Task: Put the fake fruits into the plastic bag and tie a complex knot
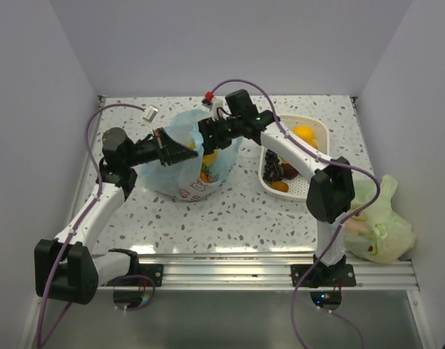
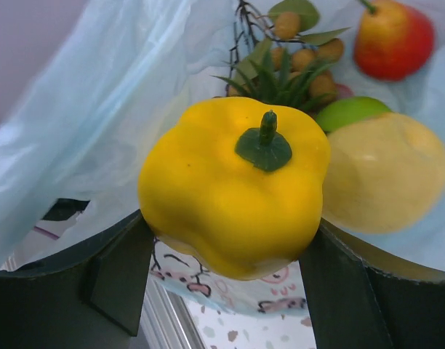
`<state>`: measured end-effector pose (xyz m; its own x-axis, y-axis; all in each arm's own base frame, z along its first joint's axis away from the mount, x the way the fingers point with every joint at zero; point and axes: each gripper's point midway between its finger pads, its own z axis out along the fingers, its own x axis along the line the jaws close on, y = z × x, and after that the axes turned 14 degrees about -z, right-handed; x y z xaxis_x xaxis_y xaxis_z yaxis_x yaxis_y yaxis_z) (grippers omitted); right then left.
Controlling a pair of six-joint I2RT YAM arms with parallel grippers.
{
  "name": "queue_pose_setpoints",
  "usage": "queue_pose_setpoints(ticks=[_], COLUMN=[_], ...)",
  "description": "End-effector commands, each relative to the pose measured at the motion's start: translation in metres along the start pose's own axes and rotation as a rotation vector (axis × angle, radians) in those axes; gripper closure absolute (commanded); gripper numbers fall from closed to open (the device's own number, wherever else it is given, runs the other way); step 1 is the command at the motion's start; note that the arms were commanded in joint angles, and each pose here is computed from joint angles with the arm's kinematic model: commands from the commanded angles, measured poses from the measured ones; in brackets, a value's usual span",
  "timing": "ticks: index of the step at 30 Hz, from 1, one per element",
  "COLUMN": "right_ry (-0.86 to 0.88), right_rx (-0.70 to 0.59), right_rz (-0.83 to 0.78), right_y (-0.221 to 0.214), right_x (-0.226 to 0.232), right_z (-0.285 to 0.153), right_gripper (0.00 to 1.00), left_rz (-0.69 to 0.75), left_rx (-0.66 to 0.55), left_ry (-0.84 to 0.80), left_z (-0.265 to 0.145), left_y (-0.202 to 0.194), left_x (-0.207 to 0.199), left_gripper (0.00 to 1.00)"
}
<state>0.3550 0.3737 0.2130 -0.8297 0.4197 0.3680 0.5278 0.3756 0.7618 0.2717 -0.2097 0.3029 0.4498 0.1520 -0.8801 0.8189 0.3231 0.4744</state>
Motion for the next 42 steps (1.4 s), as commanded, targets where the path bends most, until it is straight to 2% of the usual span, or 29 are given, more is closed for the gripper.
queue_pose_setpoints(ticks=[1, 4, 6, 16, 22, 26, 30, 33, 40, 42], right_ry=[0.047, 0.061, 0.058, -0.031, -0.042, -0.167, -0.391, -0.489, -0.454, -0.425], right_rx=[-0.045, -0.036, -0.040, -0.004, -0.022, -0.071, -0.041, -0.029, -0.004, -0.038], right_rz=[-0.008, -0.005, -0.003, -0.099, -0.080, -0.061, -0.004, 0.029, 0.098, 0.107], right_y=[0.018, 0.013, 0.013, 0.010, 0.012, 0.015, 0.004, -0.003, -0.015, -0.011], right_x=[0.020, 0.026, 0.029, 0.015, -0.007, -0.045, -0.101, -0.130, -0.161, -0.161], right_z=[0.020, 0.026, 0.021, -0.032, -0.079, -0.107, -0.113, -0.106, -0.064, -0.055], right_gripper=[0.28, 0.17, 0.01, 0.04, 0.07, 0.09, 0.09, 0.08, 0.11, 0.13], left_rz=[0.033, 0.028, 0.027, 0.021, 0.024, 0.019, 0.028, 0.032, 0.043, 0.058], left_rx=[-0.019, -0.019, -0.021, -0.018, -0.018, -0.019, -0.020, -0.021, -0.011, -0.013], left_ry=[-0.034, -0.038, -0.037, -0.042, -0.044, -0.042, -0.045, -0.039, -0.025, -0.025], left_z=[-0.002, -0.002, -0.002, -0.001, -0.001, -0.001, 0.000, 0.000, 0.000, -0.001], left_y=[0.005, 0.004, 0.004, 0.003, 0.003, 0.004, 0.005, 0.006, 0.004, 0.005], left_x=[-0.009, -0.008, -0.007, -0.005, -0.006, -0.004, -0.006, -0.005, -0.001, -0.004], left_gripper=[1.00, 1.00, 1.00, 1.00, 1.00, 1.00, 1.00, 1.00, 1.00, 1.00])
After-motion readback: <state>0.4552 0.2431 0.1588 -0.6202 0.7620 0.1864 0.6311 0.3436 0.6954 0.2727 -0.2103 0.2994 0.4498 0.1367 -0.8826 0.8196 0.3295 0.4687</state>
